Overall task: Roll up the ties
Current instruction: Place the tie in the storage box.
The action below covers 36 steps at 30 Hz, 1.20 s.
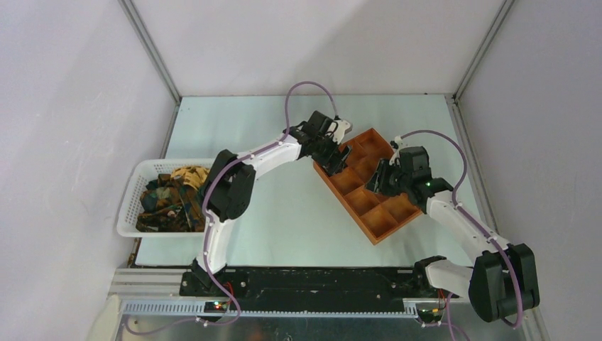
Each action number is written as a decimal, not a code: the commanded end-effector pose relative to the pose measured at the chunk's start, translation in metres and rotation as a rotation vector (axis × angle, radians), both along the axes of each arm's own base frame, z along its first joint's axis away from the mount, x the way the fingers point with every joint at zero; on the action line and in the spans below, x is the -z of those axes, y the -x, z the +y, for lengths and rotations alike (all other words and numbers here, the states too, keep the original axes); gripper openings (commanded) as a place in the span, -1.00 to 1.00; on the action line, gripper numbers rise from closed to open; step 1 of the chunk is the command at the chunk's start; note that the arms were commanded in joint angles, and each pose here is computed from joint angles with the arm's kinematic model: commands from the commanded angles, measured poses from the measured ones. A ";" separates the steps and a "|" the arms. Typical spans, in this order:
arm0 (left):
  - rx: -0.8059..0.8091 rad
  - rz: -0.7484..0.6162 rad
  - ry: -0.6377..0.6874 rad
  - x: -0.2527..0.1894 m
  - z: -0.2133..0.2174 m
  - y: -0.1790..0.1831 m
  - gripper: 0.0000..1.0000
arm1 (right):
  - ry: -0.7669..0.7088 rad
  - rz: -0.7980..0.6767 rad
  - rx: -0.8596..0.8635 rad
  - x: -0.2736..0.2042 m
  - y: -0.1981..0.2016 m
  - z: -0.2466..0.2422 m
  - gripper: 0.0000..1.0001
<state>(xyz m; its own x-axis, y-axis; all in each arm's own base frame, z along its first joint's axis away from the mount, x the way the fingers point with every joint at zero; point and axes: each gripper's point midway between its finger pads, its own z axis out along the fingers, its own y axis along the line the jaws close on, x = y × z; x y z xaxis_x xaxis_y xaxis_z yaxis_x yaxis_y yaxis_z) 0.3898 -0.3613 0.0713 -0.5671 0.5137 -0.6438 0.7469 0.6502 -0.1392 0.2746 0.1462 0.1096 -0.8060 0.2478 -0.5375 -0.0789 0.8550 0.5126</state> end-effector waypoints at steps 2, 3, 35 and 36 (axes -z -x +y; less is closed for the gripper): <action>-0.004 -0.113 0.050 -0.063 0.002 -0.006 0.99 | -0.014 -0.052 0.008 -0.013 -0.005 -0.001 -0.32; -0.005 -0.117 0.051 -0.065 0.003 -0.006 0.99 | -0.016 -0.055 0.010 -0.014 -0.006 -0.001 -0.30; -1.030 -0.359 0.256 -0.150 0.219 0.060 0.99 | 0.097 -0.104 0.412 -0.031 -0.018 -0.097 0.99; -1.040 -0.380 0.298 -0.160 0.226 0.068 0.99 | 0.131 -0.105 0.444 -0.029 -0.017 -0.106 0.99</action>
